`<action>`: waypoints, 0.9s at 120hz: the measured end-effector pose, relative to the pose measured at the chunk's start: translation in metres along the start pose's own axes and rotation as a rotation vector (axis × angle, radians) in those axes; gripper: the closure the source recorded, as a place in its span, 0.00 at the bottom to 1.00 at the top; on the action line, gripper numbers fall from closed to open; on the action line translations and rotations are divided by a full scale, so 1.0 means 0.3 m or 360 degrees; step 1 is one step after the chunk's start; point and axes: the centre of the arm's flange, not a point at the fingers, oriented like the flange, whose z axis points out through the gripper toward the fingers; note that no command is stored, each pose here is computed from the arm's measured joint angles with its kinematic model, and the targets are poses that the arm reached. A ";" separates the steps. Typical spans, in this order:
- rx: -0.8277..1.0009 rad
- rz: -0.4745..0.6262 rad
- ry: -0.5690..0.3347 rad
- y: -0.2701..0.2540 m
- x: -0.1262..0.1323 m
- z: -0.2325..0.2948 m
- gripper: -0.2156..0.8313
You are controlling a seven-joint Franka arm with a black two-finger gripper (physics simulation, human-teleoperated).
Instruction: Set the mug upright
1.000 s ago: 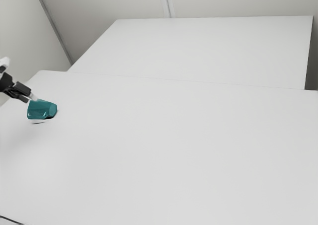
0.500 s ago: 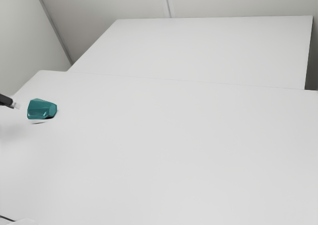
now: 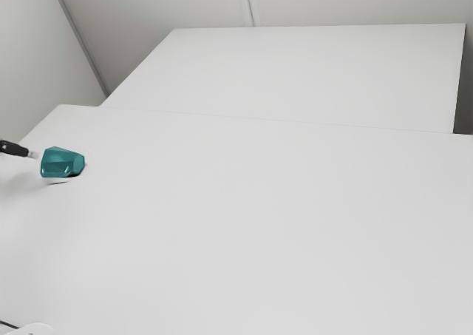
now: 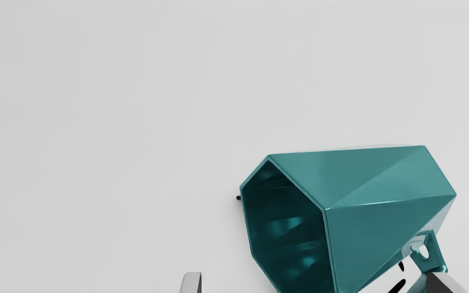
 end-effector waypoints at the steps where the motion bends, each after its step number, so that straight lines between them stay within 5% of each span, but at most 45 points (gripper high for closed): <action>1: 0.0002 0.0002 0.0008 -0.002 0.001 0.003 0.21; 55: -0.0120 -0.0001 0.0277 -0.011 -0.006 0.053 0.21; 108: -0.0377 -0.0180 0.0404 -0.010 -0.152 0.127 0.23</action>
